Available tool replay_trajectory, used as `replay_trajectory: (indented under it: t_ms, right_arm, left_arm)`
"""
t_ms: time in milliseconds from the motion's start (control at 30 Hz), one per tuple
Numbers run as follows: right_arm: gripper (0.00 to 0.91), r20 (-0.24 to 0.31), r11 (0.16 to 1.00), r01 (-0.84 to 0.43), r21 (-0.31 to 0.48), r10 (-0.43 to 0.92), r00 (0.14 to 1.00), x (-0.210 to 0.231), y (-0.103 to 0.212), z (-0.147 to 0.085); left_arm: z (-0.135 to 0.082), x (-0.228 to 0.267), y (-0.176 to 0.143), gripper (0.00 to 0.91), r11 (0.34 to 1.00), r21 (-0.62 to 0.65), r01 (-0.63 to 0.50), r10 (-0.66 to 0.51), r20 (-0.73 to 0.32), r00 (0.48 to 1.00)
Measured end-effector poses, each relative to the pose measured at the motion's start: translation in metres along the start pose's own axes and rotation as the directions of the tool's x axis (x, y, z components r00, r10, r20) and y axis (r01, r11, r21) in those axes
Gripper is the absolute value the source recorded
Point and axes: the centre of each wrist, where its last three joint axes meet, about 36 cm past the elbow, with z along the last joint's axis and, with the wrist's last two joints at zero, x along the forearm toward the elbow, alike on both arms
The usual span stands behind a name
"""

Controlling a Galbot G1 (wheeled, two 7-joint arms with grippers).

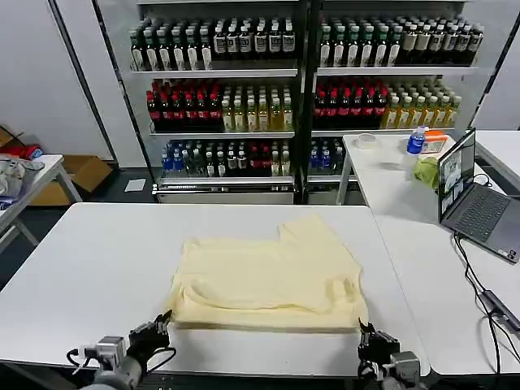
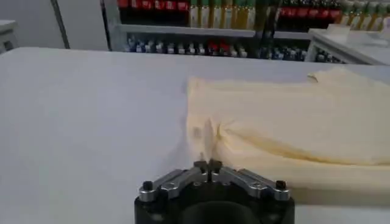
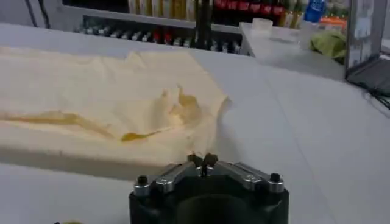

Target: Fold and organize the clothes.

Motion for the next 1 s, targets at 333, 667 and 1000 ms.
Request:
replay_trajectory:
  t_ms: [333,667,1000]
  right_arm:
    - [0.907,-0.006,0.998,-0.013,0.068,0.014,1.000,0.027,-0.003,-0.006]
    - [0.907,0.092,0.996,-0.048,0.077,0.041,0.995,0.026,-0.013,-0.024]
    - [0.907,0.164,0.999,-0.041,0.027,0.036,0.986,-0.022,-0.017,-0.049]
  left_arm:
    - [0.005,0.025,-0.008,0.705,1.000,-0.029,-0.007,0.006,-0.021,1.000]
    - [-0.010,0.027,0.004,0.907,0.997,-0.072,0.030,-0.030,0.011,0.999]
    - [-0.035,0.004,0.025,0.907,0.996,-0.081,0.047,-0.043,0.049,0.998]
